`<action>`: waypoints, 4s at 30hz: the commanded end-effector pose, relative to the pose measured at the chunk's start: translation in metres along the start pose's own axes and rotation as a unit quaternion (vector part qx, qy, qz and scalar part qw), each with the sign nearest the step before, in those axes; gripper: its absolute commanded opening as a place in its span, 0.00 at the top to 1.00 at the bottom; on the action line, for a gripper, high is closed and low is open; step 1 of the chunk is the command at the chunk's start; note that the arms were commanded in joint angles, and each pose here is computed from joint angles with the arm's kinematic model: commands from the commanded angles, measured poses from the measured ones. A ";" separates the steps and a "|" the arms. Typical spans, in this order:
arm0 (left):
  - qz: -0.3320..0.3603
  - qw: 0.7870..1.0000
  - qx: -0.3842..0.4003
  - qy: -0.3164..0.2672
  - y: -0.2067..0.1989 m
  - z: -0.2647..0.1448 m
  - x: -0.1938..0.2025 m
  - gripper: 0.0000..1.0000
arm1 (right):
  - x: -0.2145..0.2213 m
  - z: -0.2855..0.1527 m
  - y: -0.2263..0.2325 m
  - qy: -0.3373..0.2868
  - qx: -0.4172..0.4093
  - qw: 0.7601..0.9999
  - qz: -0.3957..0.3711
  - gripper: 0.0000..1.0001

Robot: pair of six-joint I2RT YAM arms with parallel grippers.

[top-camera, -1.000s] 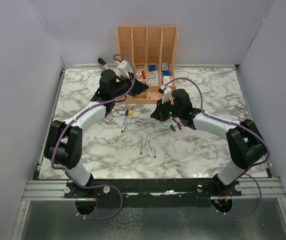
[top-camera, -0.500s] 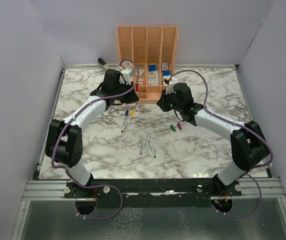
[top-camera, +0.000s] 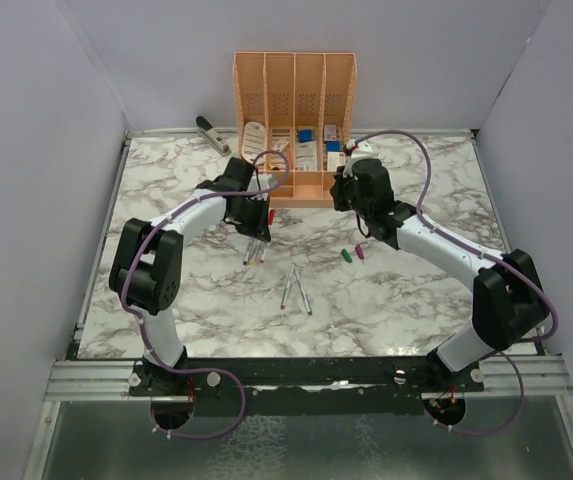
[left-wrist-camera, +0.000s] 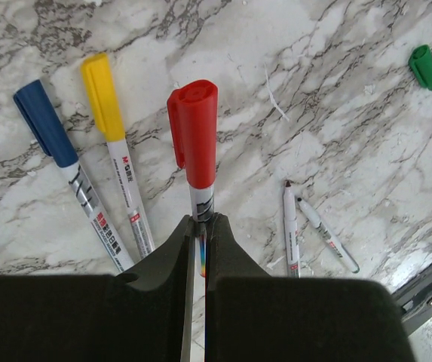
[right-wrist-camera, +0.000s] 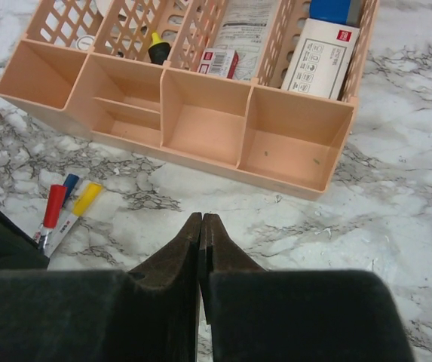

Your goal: Insert the pens into the pen caps

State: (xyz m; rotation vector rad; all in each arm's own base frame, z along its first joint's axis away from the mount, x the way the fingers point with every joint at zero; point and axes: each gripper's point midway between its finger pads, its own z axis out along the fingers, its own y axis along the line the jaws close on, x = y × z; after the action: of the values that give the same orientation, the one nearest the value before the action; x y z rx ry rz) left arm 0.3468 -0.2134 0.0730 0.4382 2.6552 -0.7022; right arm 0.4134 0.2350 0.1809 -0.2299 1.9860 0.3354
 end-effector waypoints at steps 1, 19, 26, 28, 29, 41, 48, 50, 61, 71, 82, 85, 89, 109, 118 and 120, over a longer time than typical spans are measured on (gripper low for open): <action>0.010 0.999 -0.005 0.044 0.001 0.006 0.018 1.00 | -0.021 -0.012 -0.009 -0.031 0.025 0.999 0.013 0.97; 0.016 0.997 -0.029 0.067 0.008 0.037 0.009 0.84 | -0.020 -0.024 -0.018 -0.036 0.049 0.997 0.040 0.93; 0.014 0.997 -0.040 0.072 0.014 0.042 0.011 0.73 | -0.014 -0.027 -0.018 -0.032 0.046 0.997 0.049 0.93; 0.015 0.997 -0.041 0.071 0.014 0.042 0.010 0.73 | -0.014 -0.027 -0.018 -0.031 0.046 0.997 0.049 0.93; 0.015 0.997 -0.040 0.069 0.014 0.042 0.008 0.72 | -0.014 -0.027 -0.018 -0.032 0.046 0.997 0.049 0.93; 0.037 0.999 -0.013 -0.002 -0.019 0.001 -0.029 0.72 | 0.002 -0.025 -0.037 -0.009 0.084 0.990 0.112 0.60; 0.050 0.999 0.002 -0.003 -0.043 -0.013 -0.012 0.72 | 0.031 -0.016 -0.074 0.044 0.046 0.967 0.248 0.37; 0.051 0.999 0.008 0.007 -0.051 -0.012 0.001 0.72 | 0.036 -0.014 -0.080 0.052 0.051 0.969 0.236 0.41; 0.042 0.997 0.022 0.056 -0.086 -0.013 0.065 0.72 | 0.046 -0.018 -0.104 0.046 0.108 0.973 0.198 0.51; 0.031 0.996 0.002 0.082 -0.100 0.003 0.083 0.72 | 0.046 -0.030 -0.113 0.048 0.129 0.976 0.172 0.51; 0.033 0.990 -0.068 0.121 -0.084 0.014 0.094 0.70 | 0.049 -0.042 -0.111 0.037 0.119 0.978 0.168 0.51; 0.030 0.990 -0.071 0.120 -0.085 0.013 0.094 0.70 | 0.051 -0.043 -0.111 0.039 0.119 0.978 0.168 0.51; 0.030 0.989 -0.078 0.125 -0.082 0.015 0.097 0.70 | 0.053 -0.044 -0.110 0.039 0.117 0.978 0.168 0.51; 0.048 0.978 -0.096 0.178 -0.068 0.028 0.112 0.65 | 0.049 -0.047 -0.109 0.023 0.114 0.977 0.179 0.50; 0.049 0.975 -0.100 0.194 -0.065 0.039 0.113 0.64 | 0.047 -0.047 -0.111 0.019 0.119 0.976 0.179 0.50; 0.048 0.973 -0.103 0.201 -0.063 0.039 0.116 0.64 | 0.046 -0.047 -0.112 0.017 0.121 0.976 0.179 0.50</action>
State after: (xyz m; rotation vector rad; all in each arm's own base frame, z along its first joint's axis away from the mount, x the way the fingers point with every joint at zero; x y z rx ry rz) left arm 0.2317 -0.2672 0.0239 0.6803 2.9921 -0.3803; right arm 0.3826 0.1177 0.1285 0.2592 2.1434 0.3250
